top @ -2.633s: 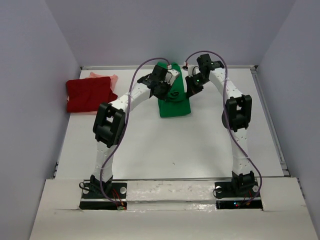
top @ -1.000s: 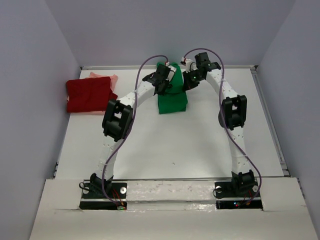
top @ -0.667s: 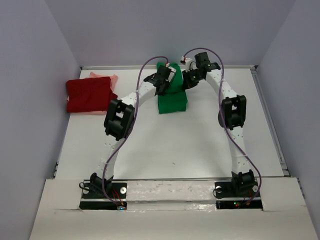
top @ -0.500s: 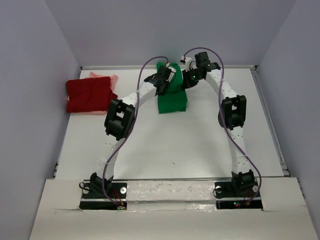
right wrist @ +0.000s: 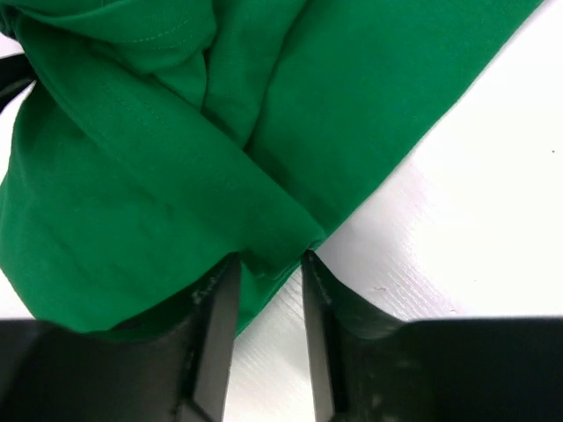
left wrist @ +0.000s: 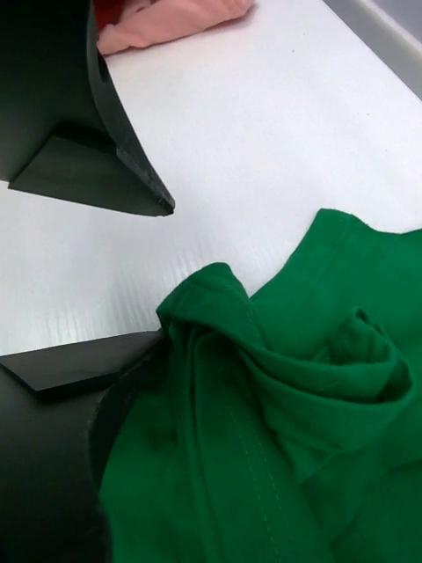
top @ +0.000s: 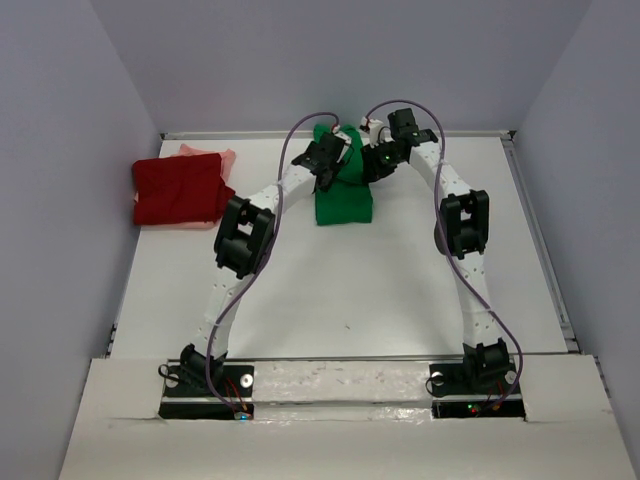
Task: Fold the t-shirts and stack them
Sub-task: Fold the folded rectangular tshirt in 1/3 of the way, then grab one side of the 2/3 rectangular tshirt with both arms
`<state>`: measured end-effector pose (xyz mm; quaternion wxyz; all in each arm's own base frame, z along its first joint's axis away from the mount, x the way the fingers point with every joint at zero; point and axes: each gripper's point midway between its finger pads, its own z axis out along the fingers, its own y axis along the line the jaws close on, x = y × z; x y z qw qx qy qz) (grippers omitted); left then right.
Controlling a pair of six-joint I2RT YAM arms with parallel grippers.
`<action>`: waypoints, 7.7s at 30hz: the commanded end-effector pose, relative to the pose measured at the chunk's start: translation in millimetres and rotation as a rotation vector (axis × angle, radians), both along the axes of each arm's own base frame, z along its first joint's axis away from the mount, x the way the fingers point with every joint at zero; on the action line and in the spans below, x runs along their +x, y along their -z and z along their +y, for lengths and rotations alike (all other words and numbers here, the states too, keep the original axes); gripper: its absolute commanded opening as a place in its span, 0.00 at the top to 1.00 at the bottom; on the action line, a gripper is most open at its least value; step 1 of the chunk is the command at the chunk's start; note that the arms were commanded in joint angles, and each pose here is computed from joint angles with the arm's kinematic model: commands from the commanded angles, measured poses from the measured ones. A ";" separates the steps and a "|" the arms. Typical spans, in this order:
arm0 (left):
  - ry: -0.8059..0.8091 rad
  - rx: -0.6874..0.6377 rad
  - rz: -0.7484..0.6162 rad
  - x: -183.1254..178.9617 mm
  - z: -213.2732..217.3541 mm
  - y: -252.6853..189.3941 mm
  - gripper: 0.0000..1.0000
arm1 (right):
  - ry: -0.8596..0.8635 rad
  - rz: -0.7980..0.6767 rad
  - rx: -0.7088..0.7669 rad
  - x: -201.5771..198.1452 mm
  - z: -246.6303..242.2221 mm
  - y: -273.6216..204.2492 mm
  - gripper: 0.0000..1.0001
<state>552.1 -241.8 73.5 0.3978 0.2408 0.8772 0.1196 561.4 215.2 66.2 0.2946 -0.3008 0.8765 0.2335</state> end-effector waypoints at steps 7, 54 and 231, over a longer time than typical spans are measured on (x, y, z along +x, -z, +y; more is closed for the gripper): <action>-0.031 0.017 -0.105 10.1 -0.5 -33.8 0.20 | 0.007 -0.102 -0.009 18.3 -5.6 -21.7 0.36; -0.161 -0.392 0.160 -189.5 257.3 -117.5 0.12 | -0.357 -0.110 0.117 -60.2 47.1 -92.3 0.30; 0.506 -0.678 0.845 -254.2 -66.3 34.1 1.00 | 0.072 0.663 0.096 -244.4 -49.5 30.1 0.42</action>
